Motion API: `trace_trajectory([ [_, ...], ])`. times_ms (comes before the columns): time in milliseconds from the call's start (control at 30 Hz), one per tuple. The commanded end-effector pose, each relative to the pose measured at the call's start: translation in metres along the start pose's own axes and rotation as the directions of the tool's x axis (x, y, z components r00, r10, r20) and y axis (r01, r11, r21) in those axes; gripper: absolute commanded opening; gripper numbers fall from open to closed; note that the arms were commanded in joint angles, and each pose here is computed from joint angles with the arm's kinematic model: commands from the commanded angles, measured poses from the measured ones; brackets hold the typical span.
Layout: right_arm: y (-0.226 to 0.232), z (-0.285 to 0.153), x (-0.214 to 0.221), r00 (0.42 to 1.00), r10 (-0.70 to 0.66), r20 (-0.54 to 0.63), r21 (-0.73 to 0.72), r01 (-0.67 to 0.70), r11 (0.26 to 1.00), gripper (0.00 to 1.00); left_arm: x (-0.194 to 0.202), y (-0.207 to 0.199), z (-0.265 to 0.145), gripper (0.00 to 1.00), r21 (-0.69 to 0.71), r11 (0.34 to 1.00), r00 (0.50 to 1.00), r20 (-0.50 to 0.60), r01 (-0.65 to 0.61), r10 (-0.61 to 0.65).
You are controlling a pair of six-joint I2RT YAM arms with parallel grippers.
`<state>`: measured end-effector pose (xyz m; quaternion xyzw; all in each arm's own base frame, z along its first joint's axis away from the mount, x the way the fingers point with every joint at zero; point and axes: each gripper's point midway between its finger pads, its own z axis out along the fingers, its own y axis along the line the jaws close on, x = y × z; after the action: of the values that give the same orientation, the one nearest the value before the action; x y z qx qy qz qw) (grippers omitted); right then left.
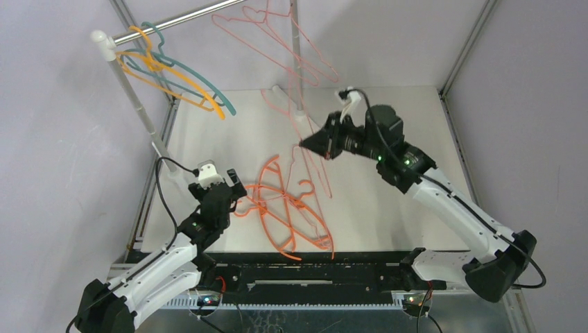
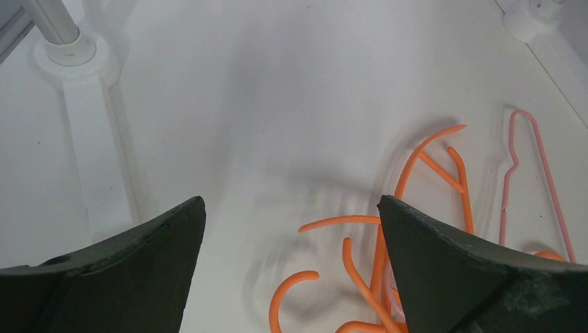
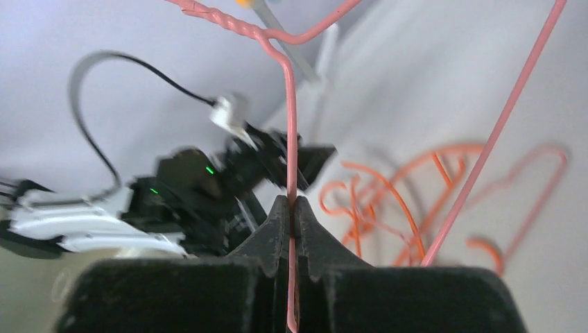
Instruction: Organize the hangers
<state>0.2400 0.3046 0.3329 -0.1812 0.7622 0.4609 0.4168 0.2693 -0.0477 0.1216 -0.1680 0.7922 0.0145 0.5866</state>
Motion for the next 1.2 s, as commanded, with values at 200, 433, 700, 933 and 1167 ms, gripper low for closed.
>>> trace_trajectory([
  [200,0.052,0.048,-0.096,0.992,0.112,0.051,-0.338,-0.088,0.937,0.0,-0.024,-0.004,-0.004,0.99,0.014,0.998,0.996,0.061,0.064,-0.065],
  [433,0.056,0.086,-0.134,0.986,0.157,0.052,-0.452,-0.117,0.884,0.0,-0.028,-0.003,-0.005,1.0,0.016,0.997,0.995,0.073,0.071,-0.072],
  [700,0.064,0.106,-0.19,0.974,0.156,0.162,-0.51,-0.053,0.858,0.0,-0.029,-0.004,-0.006,1.0,0.022,0.997,0.994,0.074,0.076,-0.078],
  [933,0.046,0.132,-0.224,0.952,0.202,0.232,-0.521,-0.054,0.852,0.0,-0.029,-0.007,-0.007,1.0,0.035,0.996,0.994,0.07,0.081,-0.083],
  [1167,0.015,0.162,-0.234,0.92,0.283,0.27,-0.547,-0.095,0.831,0.0,-0.029,-0.008,-0.008,1.0,0.046,0.995,0.993,0.07,0.089,-0.092],
])
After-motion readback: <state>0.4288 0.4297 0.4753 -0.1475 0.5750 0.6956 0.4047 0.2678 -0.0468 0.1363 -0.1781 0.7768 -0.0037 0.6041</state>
